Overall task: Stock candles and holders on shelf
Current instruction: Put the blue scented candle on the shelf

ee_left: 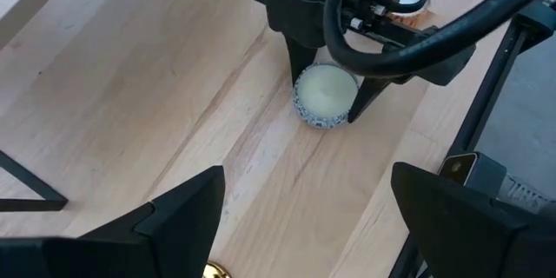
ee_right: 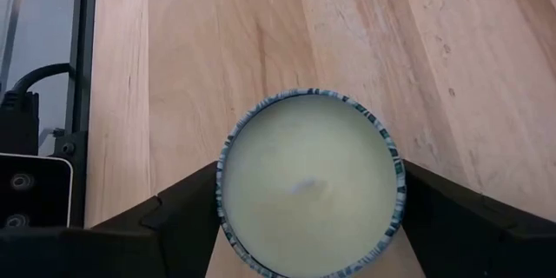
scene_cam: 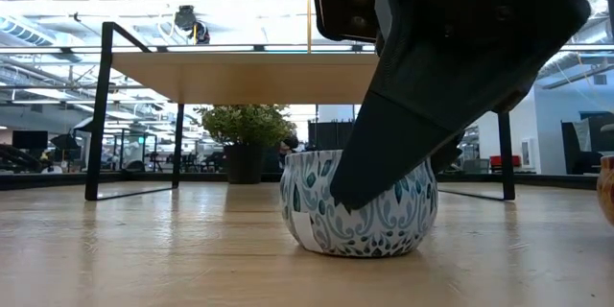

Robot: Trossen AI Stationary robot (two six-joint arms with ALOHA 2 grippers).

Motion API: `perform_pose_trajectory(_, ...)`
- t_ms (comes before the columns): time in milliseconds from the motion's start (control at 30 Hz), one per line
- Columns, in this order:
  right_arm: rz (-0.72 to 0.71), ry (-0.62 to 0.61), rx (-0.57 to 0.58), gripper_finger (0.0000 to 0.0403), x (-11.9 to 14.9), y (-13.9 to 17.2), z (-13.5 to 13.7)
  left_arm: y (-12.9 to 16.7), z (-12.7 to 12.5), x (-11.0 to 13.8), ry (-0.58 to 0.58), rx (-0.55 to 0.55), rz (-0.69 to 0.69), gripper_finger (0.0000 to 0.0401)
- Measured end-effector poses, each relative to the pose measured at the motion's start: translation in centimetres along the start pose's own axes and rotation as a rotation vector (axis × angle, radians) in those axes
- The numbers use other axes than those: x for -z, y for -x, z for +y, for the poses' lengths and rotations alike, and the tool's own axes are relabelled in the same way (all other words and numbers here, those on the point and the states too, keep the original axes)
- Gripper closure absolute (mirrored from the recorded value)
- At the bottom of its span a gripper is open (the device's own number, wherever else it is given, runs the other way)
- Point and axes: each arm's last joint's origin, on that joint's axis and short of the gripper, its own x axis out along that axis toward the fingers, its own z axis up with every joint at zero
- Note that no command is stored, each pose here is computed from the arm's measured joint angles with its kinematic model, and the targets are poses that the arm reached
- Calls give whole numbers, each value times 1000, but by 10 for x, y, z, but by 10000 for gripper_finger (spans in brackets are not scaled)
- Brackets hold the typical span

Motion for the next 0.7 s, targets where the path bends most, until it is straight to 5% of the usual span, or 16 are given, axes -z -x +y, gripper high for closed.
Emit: perform_pose_trajectory(700,-130,7,-66,109,-42,67,4,0,0,0,-3,-5,-13,64)
